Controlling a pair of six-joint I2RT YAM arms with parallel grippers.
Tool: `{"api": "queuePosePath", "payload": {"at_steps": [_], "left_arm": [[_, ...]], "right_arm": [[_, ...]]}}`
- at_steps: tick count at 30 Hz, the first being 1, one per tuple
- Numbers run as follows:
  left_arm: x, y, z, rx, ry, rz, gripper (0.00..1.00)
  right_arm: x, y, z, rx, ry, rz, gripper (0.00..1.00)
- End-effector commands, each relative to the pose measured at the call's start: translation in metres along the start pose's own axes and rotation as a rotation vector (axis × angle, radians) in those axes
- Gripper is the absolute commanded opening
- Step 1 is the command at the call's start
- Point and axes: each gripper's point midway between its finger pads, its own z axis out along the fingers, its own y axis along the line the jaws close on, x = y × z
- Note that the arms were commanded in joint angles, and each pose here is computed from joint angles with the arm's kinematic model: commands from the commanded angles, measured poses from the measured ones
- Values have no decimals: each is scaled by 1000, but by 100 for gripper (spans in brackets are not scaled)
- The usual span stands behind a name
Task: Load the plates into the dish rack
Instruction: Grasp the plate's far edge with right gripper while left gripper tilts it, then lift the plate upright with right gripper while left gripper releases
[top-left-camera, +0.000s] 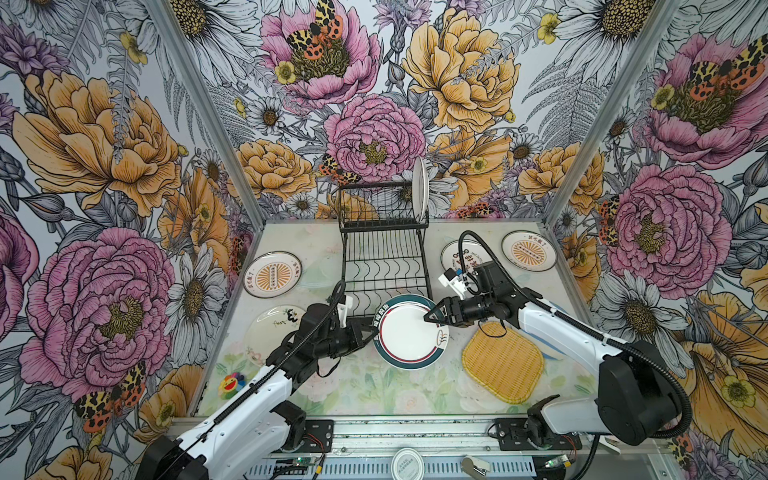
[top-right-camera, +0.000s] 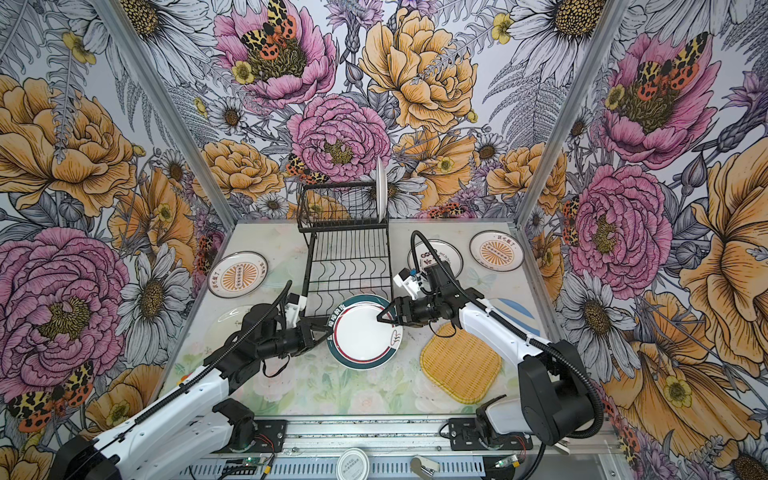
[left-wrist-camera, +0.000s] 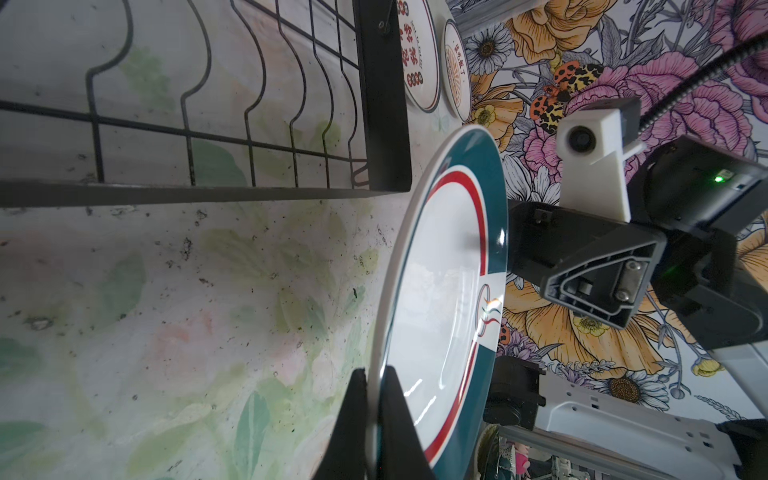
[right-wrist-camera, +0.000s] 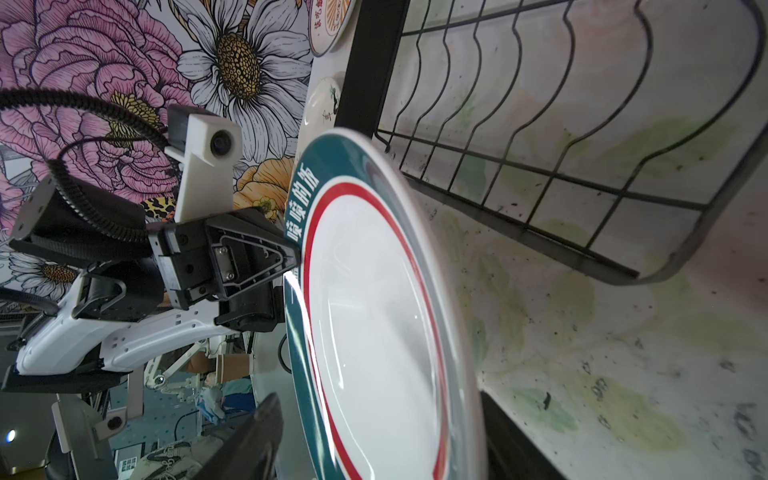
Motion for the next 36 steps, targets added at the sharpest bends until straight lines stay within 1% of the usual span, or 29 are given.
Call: {"api": "queuePosePath", "payload": {"at_steps": [1, 5, 7, 10, 12, 14, 22, 24, 25, 26, 28, 31, 33, 34, 36], "left_arm": [[-23, -46, -6, 146, -47, 105, 0], [-25, -50, -4, 160, -32, 118, 0], [-26, -51, -2, 162, -25, 119, 0], [-25, -50, -1, 161, -19, 118, 0], [-24, -49, -2, 159, -18, 115, 0], [-23, -48, -2, 157, -17, 113, 0], [-24, -44, -2, 142, -23, 111, 0], [-24, -42, -2, 133, -23, 108, 0], [-25, -41, -2, 126, -25, 109, 1], [-26, -39, -2, 120, -28, 108, 7], [-28, -37, -4, 111, -35, 104, 29], [-31, -33, -9, 87, -55, 102, 58], [-34, -30, -15, 65, -74, 103, 71], [-36, -27, -18, 51, -84, 103, 76], [-40, -22, -23, 19, -101, 103, 82]], "right_arm": [[-9, 16, 3, -56, -1, -46, 66], [-11, 22, 3, -70, -1, -59, 59], [-13, 24, 3, -74, -3, -63, 53], [-15, 25, 2, -76, -9, -65, 48], [-16, 26, 1, -77, -14, -69, 43], [-16, 28, 1, -79, -17, -68, 37], [-19, 33, -3, -85, -33, -80, 4], [-20, 34, -3, -81, -37, -84, 0], [-21, 34, -4, -77, -41, -85, 0], [-22, 34, -4, -73, -46, -88, 0], [-24, 32, -5, -54, -58, -86, 0], [-31, 30, -8, -11, -94, -81, 0], [-38, 30, -12, 25, -130, -82, 0], [-43, 30, -16, 51, -159, -83, 0], [-53, 30, -23, 119, -213, -88, 0]]}}
